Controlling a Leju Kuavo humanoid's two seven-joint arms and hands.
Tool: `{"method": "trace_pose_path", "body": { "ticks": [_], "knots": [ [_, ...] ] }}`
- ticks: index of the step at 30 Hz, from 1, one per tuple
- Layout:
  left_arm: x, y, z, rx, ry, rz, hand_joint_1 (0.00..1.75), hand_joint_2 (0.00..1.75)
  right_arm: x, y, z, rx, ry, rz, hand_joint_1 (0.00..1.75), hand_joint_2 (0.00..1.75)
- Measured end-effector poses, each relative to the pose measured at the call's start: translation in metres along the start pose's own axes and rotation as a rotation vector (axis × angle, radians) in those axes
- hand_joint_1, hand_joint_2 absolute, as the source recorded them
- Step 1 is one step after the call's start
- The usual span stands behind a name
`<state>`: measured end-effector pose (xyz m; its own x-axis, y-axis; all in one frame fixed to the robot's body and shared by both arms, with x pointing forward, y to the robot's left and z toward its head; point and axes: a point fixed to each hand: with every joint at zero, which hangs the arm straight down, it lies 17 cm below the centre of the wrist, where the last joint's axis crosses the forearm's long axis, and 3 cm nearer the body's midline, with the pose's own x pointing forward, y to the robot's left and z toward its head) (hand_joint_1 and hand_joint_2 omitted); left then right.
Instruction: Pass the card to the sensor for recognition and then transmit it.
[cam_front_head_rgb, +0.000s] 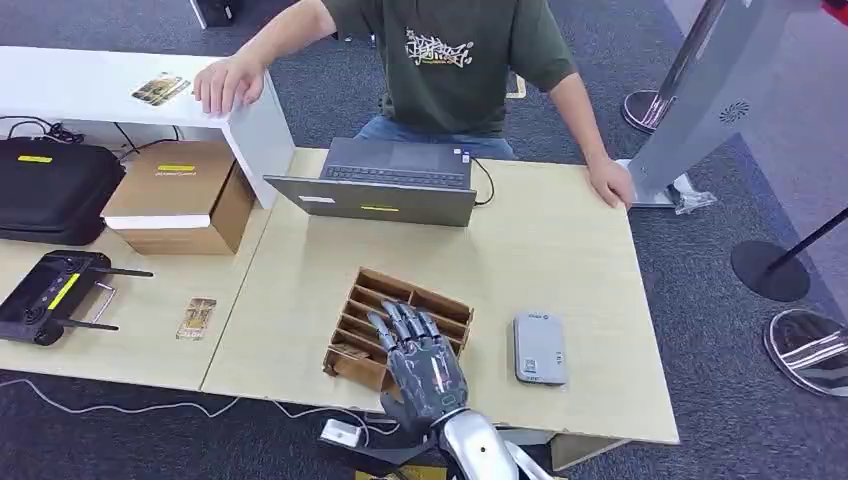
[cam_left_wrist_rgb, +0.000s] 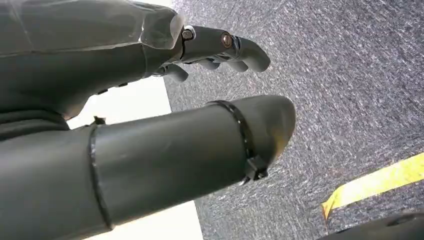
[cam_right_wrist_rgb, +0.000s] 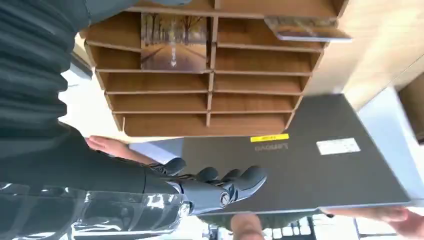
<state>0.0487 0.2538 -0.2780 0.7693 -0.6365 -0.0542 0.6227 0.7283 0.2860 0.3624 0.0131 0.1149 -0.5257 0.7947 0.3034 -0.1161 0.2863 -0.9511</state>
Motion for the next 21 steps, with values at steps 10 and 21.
{"method": "trace_pose_path", "body": {
  "ticks": [10,21],
  "knots": [
    [0.003,0.001,0.000,0.004,-0.005,-0.008,0.00,0.00,0.010,-0.002,-0.004,-0.003,-0.047,-0.028,0.00,1.75],
    [0.008,0.005,0.000,0.015,-0.013,-0.006,0.00,0.00,0.033,0.015,-0.019,0.049,-0.109,-0.038,0.00,1.75]
  ]
}}
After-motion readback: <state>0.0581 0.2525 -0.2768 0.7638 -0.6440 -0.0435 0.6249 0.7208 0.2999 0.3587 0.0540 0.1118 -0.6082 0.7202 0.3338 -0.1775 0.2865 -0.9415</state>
